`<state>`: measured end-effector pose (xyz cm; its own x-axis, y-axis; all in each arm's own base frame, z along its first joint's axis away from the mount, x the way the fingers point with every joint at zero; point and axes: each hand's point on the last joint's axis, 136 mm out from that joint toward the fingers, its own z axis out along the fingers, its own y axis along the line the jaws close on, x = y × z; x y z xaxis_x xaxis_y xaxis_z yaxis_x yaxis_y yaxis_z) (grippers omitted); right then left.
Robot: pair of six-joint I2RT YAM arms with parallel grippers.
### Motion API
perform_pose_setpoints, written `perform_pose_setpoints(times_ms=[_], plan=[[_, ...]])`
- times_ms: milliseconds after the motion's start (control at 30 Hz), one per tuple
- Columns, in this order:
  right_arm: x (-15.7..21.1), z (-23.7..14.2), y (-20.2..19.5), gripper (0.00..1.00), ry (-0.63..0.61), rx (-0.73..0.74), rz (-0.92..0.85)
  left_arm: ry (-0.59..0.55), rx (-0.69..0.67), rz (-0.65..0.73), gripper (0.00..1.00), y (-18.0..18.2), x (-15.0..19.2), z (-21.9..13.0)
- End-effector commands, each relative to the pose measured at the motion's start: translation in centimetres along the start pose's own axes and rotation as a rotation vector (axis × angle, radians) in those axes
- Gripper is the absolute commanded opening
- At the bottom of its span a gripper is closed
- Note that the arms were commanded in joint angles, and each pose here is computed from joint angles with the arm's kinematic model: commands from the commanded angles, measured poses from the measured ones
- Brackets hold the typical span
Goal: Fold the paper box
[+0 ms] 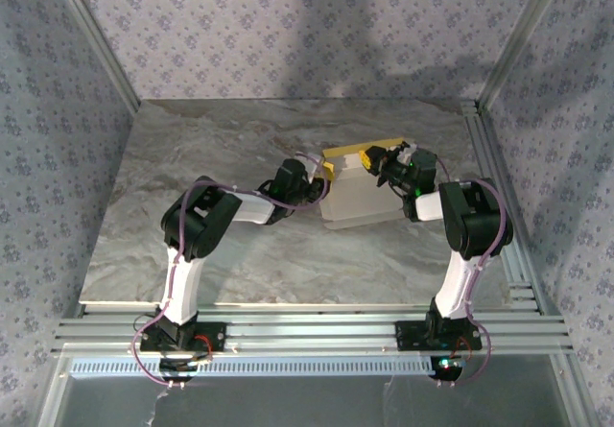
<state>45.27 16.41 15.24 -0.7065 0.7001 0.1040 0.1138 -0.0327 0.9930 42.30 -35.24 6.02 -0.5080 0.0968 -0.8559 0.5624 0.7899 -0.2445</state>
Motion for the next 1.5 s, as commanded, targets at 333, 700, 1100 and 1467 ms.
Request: perform_pose_setpoints(times_ms=[333,700,1100,1467], plan=[[1.0,0.4,-1.7,0.0,0.043,0.059,0.03,-0.121,0.097,0.011,0.49,-1.7,-4.5,-1.2],[1.7,0.2,-2.7,0.0,0.046,0.105,0.065,-0.101,-0.023,0.009,0.5,-0.4,-5.0,0.1],[1.6,0.6,-3.3,0.0,0.048,0.152,0.108,-0.118,-0.151,0.018,0.51,0.0,-5.6,0.6],[1.8,0.8,-3.8,0.0,0.066,0.171,0.131,-0.119,-0.159,-0.011,0.25,-0.5,-5.9,1.3]])
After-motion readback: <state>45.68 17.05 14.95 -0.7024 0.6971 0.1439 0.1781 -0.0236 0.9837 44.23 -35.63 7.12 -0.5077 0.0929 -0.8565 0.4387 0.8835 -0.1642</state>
